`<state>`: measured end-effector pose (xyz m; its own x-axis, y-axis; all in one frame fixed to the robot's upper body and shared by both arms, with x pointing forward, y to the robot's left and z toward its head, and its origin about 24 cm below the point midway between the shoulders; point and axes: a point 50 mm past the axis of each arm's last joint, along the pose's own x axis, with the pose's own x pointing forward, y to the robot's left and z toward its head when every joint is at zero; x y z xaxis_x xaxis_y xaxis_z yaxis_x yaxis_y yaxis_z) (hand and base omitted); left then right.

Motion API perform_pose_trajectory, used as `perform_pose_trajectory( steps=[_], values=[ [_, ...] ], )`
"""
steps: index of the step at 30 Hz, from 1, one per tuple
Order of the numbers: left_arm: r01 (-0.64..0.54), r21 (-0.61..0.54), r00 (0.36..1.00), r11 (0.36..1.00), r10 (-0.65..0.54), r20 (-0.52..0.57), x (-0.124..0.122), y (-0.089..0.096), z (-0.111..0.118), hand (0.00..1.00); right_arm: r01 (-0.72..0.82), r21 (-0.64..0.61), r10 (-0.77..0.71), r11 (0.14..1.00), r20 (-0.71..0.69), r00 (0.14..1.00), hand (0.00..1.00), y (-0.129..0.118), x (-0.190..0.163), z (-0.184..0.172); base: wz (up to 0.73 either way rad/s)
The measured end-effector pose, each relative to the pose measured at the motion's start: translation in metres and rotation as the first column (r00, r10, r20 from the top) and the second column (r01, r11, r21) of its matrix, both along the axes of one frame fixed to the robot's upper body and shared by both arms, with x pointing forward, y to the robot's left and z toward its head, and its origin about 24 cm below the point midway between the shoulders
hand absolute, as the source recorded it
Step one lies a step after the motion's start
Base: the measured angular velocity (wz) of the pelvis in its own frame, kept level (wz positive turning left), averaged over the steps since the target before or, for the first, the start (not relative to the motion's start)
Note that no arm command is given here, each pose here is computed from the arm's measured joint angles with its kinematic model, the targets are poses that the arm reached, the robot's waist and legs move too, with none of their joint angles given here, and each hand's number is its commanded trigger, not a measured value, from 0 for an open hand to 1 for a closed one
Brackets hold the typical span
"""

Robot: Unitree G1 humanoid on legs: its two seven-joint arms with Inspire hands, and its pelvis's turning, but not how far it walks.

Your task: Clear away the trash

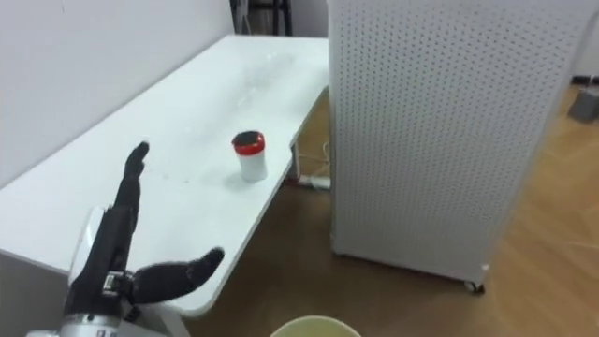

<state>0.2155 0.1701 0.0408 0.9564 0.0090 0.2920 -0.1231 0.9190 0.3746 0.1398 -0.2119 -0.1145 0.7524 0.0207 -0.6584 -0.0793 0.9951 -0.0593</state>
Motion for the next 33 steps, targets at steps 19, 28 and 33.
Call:
perform_pose_trajectory(
  steps=[19,28,33],
  values=[
    [-0.016,0.003,1.0,1.0,0.016,-0.018,0.005,-0.002,0.0,0.0,0.004,-0.009,-0.004,1.0,0.038,0.999,1.0,-0.002,0.013,0.008,0.11],
    [0.007,0.011,1.0,1.0,-0.007,-0.021,0.005,-0.004,0.002,0.0,-0.061,0.022,0.06,0.998,0.043,0.997,1.0,0.003,0.016,0.01,-0.07],
    [0.028,0.014,0.999,1.0,-0.027,-0.028,0.005,-0.006,0.001,0.0,-0.062,0.023,0.061,0.998,0.046,0.997,1.0,0.003,0.017,0.01,-0.06]
  ],
)
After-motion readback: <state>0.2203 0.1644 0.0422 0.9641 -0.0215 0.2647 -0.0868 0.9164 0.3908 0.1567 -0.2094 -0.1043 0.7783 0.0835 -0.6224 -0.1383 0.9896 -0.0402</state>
